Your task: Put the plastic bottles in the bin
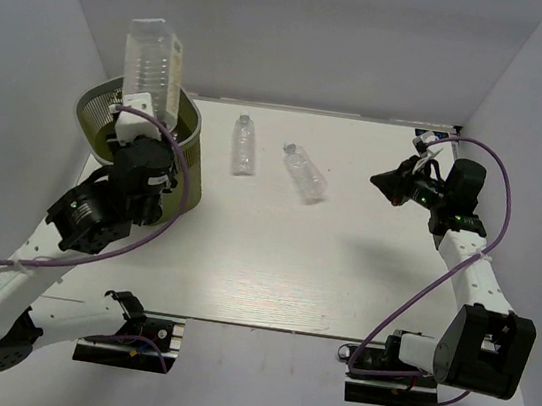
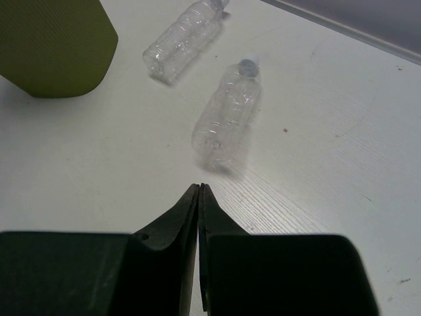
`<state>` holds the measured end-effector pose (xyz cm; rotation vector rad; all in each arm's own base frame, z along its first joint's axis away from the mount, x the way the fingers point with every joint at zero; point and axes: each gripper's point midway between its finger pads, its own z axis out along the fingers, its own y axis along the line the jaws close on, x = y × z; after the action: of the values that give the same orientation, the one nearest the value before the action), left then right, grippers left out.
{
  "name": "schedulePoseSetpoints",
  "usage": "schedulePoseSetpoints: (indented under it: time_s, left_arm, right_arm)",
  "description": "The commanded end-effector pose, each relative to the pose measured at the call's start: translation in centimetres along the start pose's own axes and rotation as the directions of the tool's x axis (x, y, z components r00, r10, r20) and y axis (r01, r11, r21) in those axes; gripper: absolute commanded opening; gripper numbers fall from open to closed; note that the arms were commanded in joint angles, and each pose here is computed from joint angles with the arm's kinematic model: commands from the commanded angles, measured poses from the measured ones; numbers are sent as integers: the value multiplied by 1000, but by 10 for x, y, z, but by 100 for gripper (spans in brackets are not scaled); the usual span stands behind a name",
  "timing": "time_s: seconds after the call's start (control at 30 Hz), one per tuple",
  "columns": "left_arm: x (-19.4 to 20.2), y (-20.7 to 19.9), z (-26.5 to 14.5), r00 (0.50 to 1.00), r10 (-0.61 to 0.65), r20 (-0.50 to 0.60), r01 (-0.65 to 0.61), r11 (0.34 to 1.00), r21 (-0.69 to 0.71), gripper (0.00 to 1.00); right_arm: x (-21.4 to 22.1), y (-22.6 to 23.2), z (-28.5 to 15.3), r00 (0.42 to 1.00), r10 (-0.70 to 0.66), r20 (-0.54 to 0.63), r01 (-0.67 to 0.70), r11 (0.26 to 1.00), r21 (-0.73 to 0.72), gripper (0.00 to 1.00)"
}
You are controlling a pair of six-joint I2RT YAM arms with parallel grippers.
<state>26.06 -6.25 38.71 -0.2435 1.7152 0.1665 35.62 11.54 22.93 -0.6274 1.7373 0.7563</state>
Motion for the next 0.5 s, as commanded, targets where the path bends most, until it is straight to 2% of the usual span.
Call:
schedulePoseSetpoints:
  time_s: [0.0,0.1,0.2,0.3,0.37,0.43,0.47]
  left_arm:
    - [7,42,-13,997,-70,-34,64,987,-146,0]
    - [20,41,-12,994,-82,-73,68,982,-174,0]
    - [29,37,-11,990,-110,-90,94,981,-171,10]
    - [38,34,-10,986,-131,-103,112,978,-176,11]
    - [42,34,-10,983,-152,-105,131,974,-183,18]
    - [44,37,-9,981,-162,-103,140,971,-193,20]
    - [47,36,-8,982,-160,-104,137,971,-194,25]
  right_arm:
    - [-4,1,2,999,-24,29,24,1000,-19,7]
    - [-6,1,2,999,-18,33,19,1000,-23,7]
    - [-7,4,2,999,-20,35,22,999,-36,9]
    - [-9,6,0,999,-28,39,30,999,-39,9]
    - [-8,8,-1,999,-30,39,32,999,-43,9]
    - [-6,10,-3,999,-28,36,30,999,-45,9]
    - [-6,11,-4,999,-29,38,30,999,-45,9]
